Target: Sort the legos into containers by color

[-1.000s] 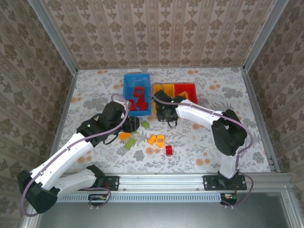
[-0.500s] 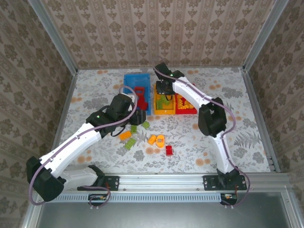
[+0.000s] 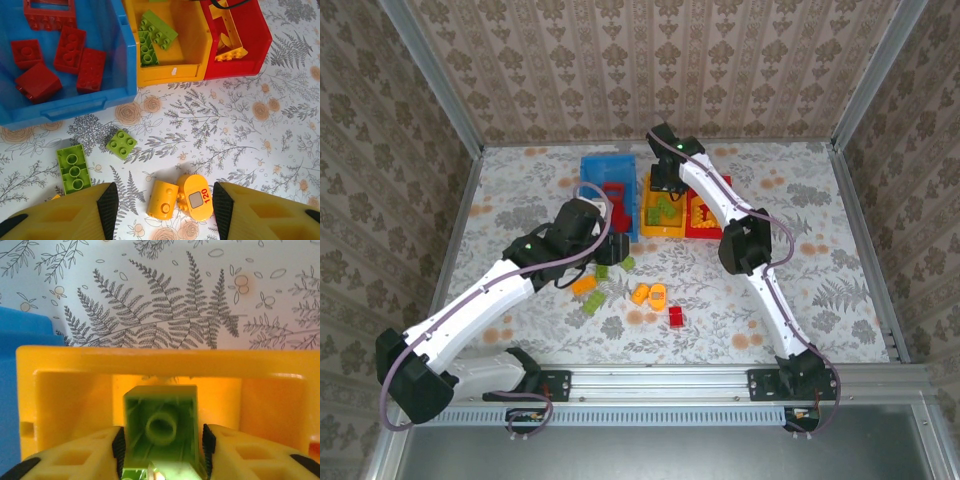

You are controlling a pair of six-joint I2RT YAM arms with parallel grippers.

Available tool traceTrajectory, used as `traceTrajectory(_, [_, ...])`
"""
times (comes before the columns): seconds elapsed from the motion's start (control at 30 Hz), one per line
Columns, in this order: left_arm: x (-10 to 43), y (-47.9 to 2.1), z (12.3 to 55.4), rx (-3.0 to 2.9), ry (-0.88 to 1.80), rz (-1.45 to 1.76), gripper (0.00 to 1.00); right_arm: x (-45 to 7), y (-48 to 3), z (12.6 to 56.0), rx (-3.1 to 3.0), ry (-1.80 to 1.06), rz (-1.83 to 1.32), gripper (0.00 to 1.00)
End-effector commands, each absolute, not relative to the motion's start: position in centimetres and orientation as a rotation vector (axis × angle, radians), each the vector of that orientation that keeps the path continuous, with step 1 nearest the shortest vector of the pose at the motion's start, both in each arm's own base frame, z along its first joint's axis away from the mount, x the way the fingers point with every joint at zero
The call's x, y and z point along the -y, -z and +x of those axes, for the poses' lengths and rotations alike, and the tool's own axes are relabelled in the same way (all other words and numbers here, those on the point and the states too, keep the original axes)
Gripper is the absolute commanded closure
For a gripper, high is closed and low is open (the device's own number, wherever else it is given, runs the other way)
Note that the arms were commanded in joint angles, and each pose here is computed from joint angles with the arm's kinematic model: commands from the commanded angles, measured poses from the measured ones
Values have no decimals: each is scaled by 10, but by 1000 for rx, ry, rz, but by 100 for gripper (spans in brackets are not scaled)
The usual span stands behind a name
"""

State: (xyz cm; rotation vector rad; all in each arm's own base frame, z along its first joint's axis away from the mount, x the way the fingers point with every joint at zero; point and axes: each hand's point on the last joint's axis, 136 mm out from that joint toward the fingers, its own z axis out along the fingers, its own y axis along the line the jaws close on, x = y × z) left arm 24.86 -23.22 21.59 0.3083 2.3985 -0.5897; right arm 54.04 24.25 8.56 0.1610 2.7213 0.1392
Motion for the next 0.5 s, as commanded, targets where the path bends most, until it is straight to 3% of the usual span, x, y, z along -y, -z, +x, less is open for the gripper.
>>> traceTrajectory(0.0, [232,-221,249,-2387,570,326,44,-246,-111,527,-2725,-144,125,47])
traceTrajectory(0.47, [198,-196,244,-2487,484,226,42,-264,-205,486,-2594,-82,-103,42])
